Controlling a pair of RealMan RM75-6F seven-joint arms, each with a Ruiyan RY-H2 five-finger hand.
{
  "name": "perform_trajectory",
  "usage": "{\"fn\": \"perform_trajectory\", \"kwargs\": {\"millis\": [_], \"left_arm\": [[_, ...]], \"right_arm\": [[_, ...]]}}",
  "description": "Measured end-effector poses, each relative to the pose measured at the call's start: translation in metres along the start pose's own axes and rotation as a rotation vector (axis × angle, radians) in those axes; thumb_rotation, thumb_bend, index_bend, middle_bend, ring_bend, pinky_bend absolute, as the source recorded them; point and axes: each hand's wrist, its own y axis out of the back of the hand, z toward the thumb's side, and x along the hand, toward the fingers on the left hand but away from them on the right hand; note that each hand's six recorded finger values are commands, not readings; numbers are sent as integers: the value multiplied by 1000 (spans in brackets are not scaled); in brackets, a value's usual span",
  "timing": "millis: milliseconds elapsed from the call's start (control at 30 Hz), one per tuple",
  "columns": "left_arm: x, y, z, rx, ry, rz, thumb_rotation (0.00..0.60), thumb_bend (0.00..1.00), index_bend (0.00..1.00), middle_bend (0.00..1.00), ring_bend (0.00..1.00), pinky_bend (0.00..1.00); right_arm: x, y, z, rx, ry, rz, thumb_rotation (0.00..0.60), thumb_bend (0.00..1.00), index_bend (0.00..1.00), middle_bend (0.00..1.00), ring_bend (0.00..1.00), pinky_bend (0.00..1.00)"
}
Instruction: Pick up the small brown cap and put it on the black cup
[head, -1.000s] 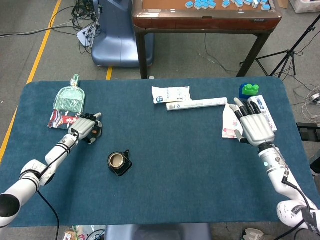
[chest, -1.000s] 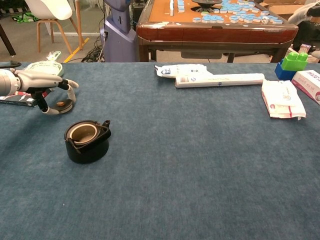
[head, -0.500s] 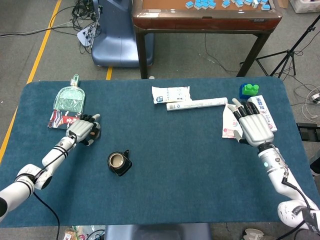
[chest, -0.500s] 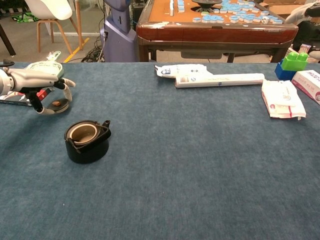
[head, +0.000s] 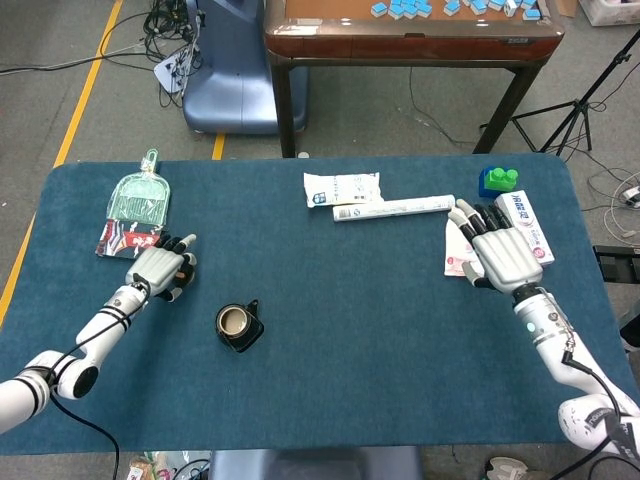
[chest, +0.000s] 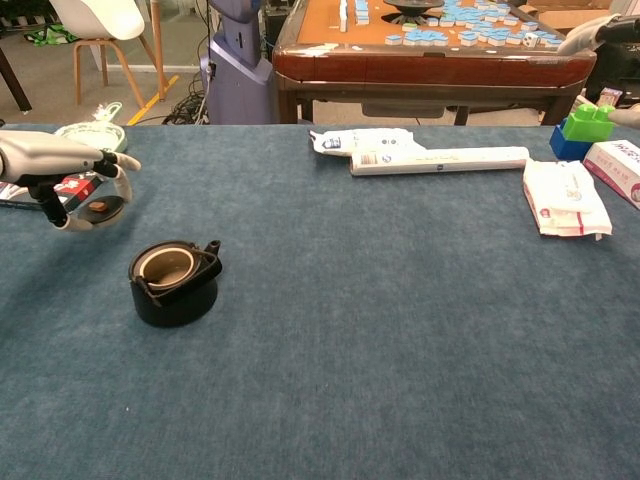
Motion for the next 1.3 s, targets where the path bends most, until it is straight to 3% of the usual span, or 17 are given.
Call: {"fn": "perform_trajectory", "kwargs": {"millis": [367,833,1300], "left_arm": [[-40,12,17,34,74,18,600,325,325,0,0,0],[-67,15,42,77,127,13,600,324,325,0,0,0],[-87,14,58,-20,97,-9,600,324,325,0,0,0]], "right_arm": [[7,0,0,-11,35,-11,600,427,11,0,0,0],[18,-3,-1,-20,57,-19,600,427,11,0,0,0],[30,-6,-5,-17,48,-32,600,427,11,0,0,0]]}}
